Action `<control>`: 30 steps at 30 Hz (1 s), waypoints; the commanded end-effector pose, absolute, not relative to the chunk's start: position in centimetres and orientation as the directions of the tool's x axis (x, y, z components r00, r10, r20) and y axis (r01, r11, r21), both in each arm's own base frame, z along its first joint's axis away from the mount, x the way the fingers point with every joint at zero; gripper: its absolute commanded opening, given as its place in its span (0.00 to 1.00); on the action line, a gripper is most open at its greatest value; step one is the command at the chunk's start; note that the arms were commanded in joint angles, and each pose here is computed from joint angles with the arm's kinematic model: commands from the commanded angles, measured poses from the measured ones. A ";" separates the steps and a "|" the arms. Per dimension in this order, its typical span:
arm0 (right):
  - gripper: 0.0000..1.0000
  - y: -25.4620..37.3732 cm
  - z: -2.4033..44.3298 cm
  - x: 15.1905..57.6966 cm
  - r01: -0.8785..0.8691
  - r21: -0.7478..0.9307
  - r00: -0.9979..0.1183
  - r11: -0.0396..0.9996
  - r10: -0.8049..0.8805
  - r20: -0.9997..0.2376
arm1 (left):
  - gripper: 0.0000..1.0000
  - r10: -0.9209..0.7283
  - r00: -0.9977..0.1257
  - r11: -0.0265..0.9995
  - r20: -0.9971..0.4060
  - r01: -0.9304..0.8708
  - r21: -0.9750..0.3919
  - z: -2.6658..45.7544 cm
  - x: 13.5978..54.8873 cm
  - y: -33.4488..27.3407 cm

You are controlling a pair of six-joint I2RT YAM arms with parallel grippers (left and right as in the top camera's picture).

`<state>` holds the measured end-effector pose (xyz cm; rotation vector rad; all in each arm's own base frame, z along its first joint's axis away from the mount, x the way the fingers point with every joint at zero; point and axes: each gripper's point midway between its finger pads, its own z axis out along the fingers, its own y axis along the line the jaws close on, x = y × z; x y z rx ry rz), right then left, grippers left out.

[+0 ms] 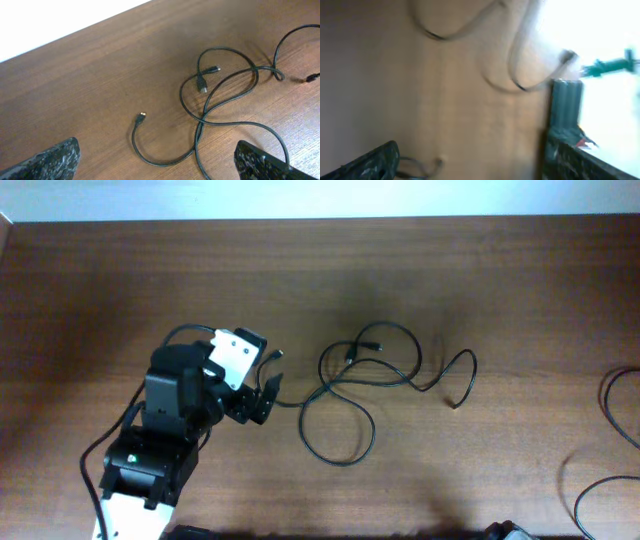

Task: Untangle cables

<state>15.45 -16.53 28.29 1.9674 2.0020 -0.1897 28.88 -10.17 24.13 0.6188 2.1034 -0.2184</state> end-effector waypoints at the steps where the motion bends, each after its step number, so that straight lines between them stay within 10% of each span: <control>1: 0.99 -15.6 24.8 12.2 0.996 0.090 0.057 -0.025 0.928 -0.367 | 0.99 0.347 -0.418 0.849 -0.840 0.520 0.093 25.6 28.2 -10.3; 4: 0.96 -14.9 19.1 10.0 0.998 0.044 0.050 -0.036 0.919 -0.392 | 0.99 0.345 -0.409 0.840 -0.845 0.536 0.084 25.8 28.0 -10.6; 6: 0.63 -15.2 15.8 9.4 0.999 0.015 0.047 -0.045 0.908 -0.416 | 0.99 0.344 -0.409 0.840 -0.845 0.536 0.083 25.8 28.0 -10.6; 11: 0.78 -19.2 13.2 10.8 0.994 -0.059 0.046 -0.088 0.860 -0.509 | 0.99 0.352 -0.411 0.838 -0.841 0.539 0.087 25.7 27.9 -10.6; 23: 0.75 -23.6 6.0 16.1 0.990 -0.139 -0.035 -0.034 0.885 -0.465 | 0.99 0.352 -0.412 0.838 -0.841 0.539 0.087 25.6 27.9 -10.6; 26: 0.04 -24.2 6.1 17.5 0.990 -0.123 -0.119 0.068 0.873 -0.473 | 0.99 0.352 -0.412 0.838 -0.840 0.539 0.087 25.6 27.9 -10.6; 30: 0.04 -24.4 6.2 18.6 0.994 -0.072 -0.104 0.078 0.873 -0.477 | 0.99 0.352 -0.412 0.838 -0.841 0.539 0.087 25.6 27.9 -10.6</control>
